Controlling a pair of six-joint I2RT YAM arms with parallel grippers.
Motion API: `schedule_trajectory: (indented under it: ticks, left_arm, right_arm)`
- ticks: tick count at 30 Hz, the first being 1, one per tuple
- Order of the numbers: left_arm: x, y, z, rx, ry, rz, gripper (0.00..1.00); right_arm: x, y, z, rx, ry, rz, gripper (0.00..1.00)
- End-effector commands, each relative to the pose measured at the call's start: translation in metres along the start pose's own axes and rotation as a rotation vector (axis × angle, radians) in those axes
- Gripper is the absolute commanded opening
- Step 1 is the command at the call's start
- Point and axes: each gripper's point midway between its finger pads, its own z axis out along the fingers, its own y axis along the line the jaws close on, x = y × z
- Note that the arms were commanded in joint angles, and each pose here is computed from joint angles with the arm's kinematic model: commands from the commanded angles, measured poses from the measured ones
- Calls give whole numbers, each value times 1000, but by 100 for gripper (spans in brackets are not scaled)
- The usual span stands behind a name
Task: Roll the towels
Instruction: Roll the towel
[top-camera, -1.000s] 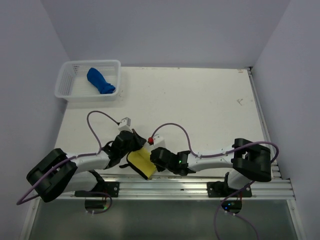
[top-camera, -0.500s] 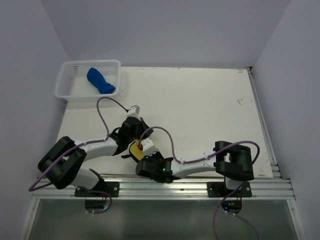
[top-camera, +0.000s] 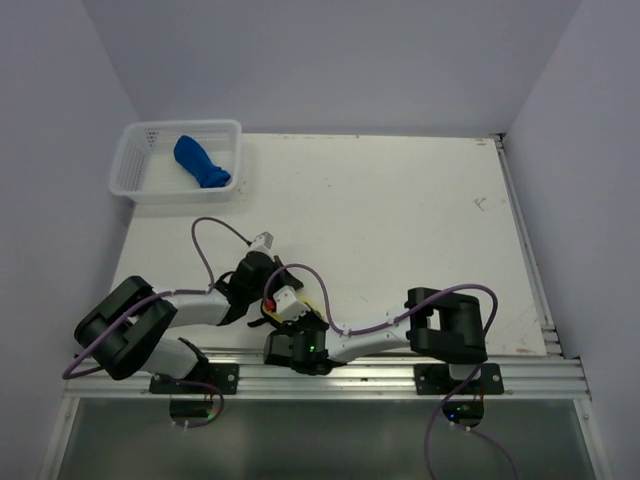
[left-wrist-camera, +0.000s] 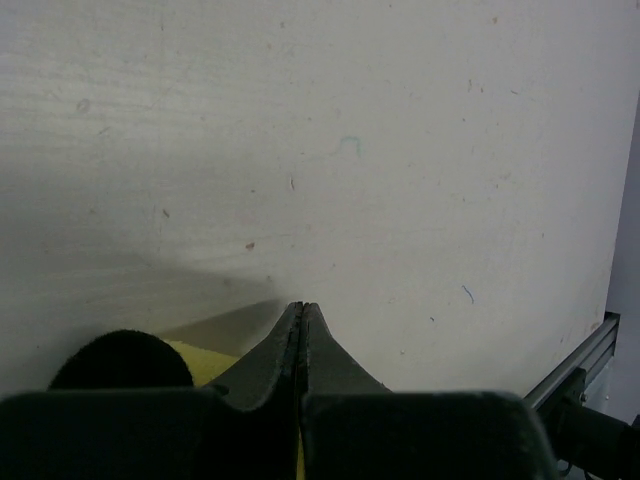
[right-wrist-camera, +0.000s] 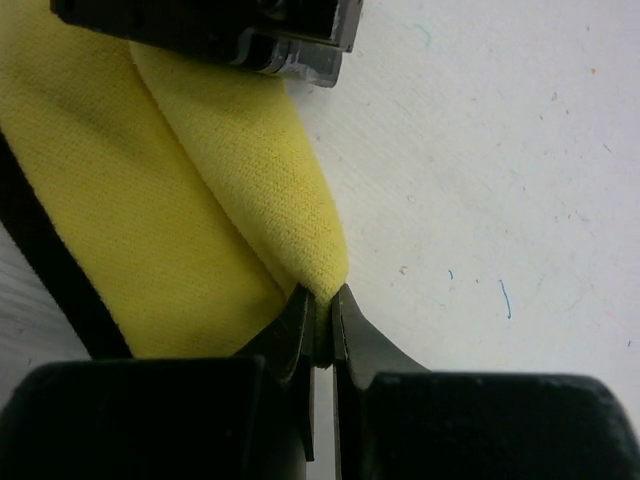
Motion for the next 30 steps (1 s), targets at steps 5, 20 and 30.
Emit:
schedule_trajectory:
  ticks: [5, 20, 30]
  left_arm:
    - [10, -2, -9, 46, -1, -66, 0]
    - [17, 29, -21, -10, -124, -60, 0]
    - [27, 27, -27, 39, -141, -33, 0]
  right_arm:
    - [-7, 2, 1, 92, -26, -59, 0]
    - [-71, -9, -75, -316, -109, 209, 49]
    - [-60, -26, -39, -710, 124, 713, 45]
